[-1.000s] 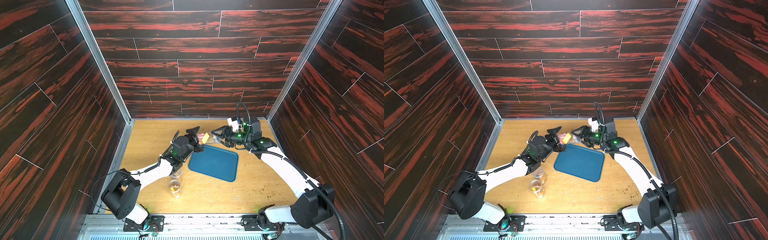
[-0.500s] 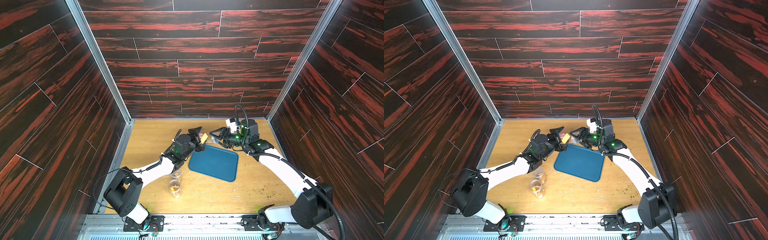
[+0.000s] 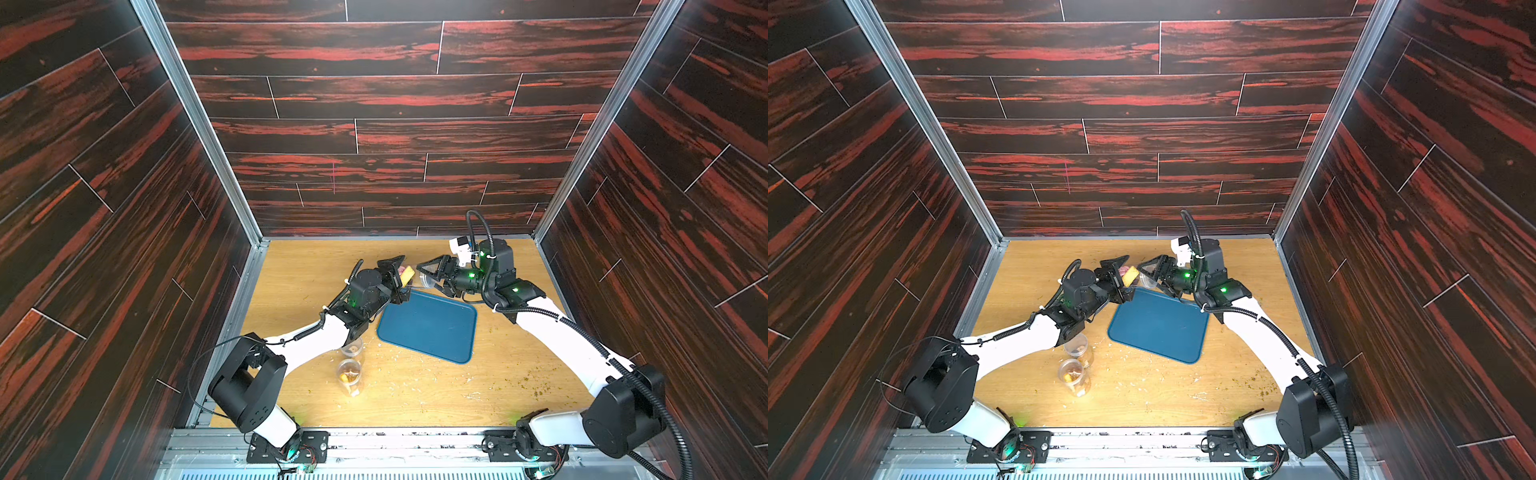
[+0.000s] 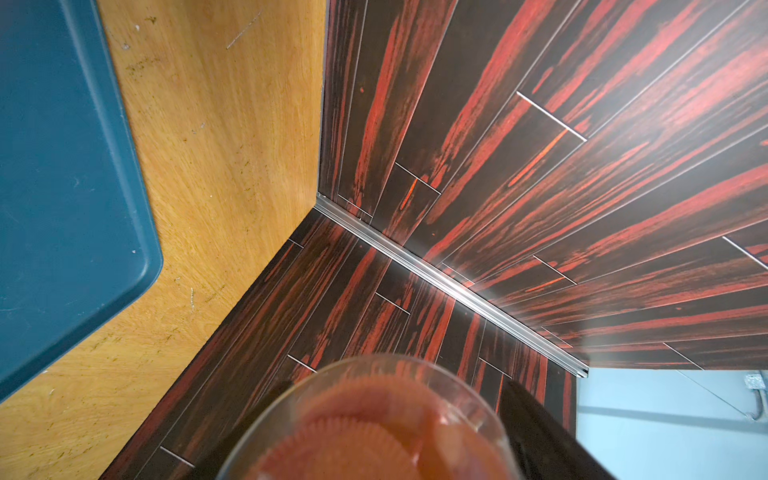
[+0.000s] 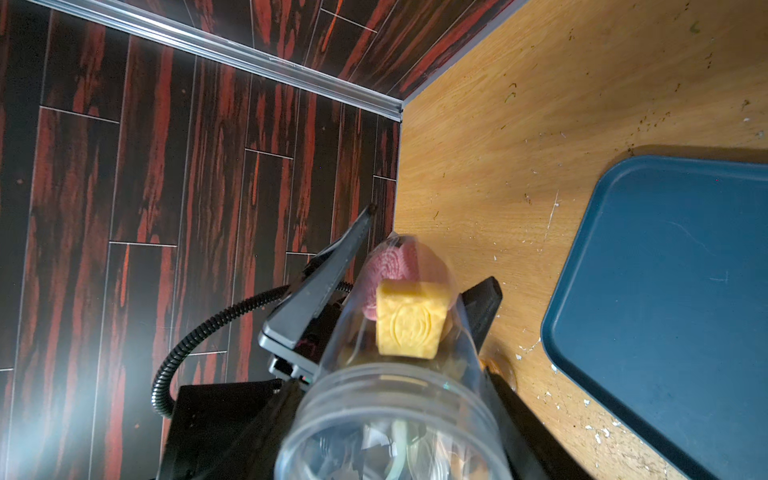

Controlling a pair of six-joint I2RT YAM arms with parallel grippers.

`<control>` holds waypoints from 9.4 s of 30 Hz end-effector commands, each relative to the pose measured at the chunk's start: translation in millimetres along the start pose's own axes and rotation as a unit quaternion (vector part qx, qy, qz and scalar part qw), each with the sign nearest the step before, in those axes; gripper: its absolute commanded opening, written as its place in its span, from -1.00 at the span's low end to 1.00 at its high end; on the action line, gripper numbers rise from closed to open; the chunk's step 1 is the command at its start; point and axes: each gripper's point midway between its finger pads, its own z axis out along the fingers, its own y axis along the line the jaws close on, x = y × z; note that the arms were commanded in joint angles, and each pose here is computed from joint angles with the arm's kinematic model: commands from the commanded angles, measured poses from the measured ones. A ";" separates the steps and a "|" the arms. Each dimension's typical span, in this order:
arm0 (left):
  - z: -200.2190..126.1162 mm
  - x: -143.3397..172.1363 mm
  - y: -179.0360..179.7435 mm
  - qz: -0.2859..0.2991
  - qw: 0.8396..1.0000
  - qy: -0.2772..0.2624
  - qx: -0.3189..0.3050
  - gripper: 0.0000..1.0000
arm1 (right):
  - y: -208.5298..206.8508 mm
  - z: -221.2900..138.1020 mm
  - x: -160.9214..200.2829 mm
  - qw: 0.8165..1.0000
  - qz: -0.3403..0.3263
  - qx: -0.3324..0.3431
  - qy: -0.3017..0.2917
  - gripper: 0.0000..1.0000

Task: Pour the cookies out of the jar
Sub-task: Pick up the jar from the center of the board, then unscrew the lid from the jar, then place the lid at the center of the board.

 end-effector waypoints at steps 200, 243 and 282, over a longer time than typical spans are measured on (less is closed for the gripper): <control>-8.4 -18.4 -6.3 -0.054 0.998 0.027 -0.013 0.05 | 0.1 -1.7 20.2 0.987 0.109 0.053 0.104 0.57; -23.3 -35.3 -8.8 -0.050 0.998 0.013 -0.022 0.04 | 15.2 -21.7 6.2 0.951 -0.288 0.072 0.088 0.30; -14.1 -32.8 -18.3 -0.028 0.999 0.012 -0.023 0.04 | -175.8 -138.2 -29.3 0.936 0.006 0.351 0.028 0.37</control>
